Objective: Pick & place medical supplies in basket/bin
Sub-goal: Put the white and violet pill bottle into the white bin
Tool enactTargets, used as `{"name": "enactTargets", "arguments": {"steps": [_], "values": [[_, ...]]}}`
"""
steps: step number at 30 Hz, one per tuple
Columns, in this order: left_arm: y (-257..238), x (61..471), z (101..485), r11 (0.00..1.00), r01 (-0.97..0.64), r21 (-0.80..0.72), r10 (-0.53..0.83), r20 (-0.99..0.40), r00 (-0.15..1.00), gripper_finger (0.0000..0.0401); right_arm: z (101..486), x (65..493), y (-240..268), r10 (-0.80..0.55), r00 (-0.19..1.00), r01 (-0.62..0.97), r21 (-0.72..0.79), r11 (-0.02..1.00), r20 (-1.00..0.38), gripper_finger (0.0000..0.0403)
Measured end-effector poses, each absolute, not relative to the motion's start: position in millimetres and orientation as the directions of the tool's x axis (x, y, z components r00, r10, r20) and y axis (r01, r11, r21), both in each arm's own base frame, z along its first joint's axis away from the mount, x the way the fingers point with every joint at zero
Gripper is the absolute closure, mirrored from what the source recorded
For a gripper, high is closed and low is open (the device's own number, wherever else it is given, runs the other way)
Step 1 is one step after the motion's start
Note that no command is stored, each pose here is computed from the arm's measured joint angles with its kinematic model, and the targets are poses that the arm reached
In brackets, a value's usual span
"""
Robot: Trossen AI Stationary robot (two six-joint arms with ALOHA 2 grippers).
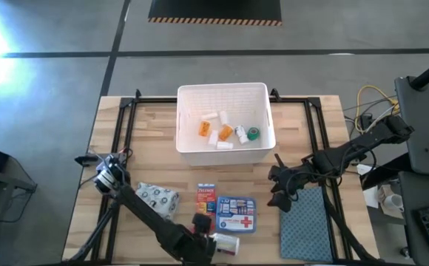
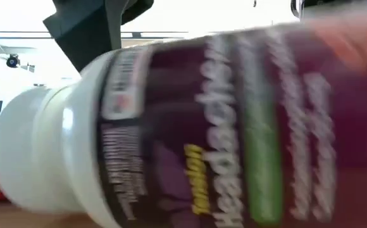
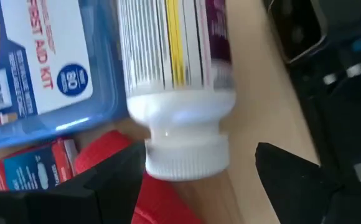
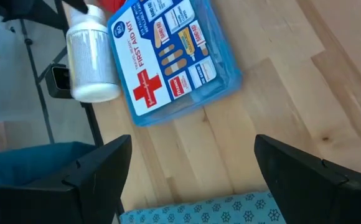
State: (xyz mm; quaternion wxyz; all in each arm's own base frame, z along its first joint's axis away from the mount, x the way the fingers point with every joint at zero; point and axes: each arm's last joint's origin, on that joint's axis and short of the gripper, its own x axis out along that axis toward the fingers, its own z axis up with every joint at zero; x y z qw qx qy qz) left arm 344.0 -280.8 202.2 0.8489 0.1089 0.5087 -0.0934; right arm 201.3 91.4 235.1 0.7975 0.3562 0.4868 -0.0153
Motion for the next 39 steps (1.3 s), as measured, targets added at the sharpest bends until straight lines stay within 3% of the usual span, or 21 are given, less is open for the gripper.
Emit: {"name": "enactTargets", "arguments": {"steps": [8,15,30,39], "values": [[-268.2,351.2,192.5,0.977,0.198,0.081,-0.021,-0.886,0.464,0.0121,235.1,201.1,91.3,0.322,0.524,0.378,0.554,0.742,-0.788,0.0075],[-265.9,364.7,198.7,0.997,0.044,-0.069,-0.082,-0.843,0.531,0.0121,234.9,201.1,91.1,0.318,0.525,0.364,0.546,0.755,-0.79,0.0075],[-258.7,362.3,168.2,0.996,0.065,-0.064,-0.089,-0.848,0.522,0.0121,233.6,200.8,90.0,0.287,0.531,0.364,0.521,0.772,-0.797,0.0075],[-258.4,363.6,167.0,0.978,0.208,0.022,-0.095,-0.839,0.536,0.0122,229.2,199.2,89.2,0.28,0.52,0.387,0.515,0.765,-0.807,0.0075]]}}
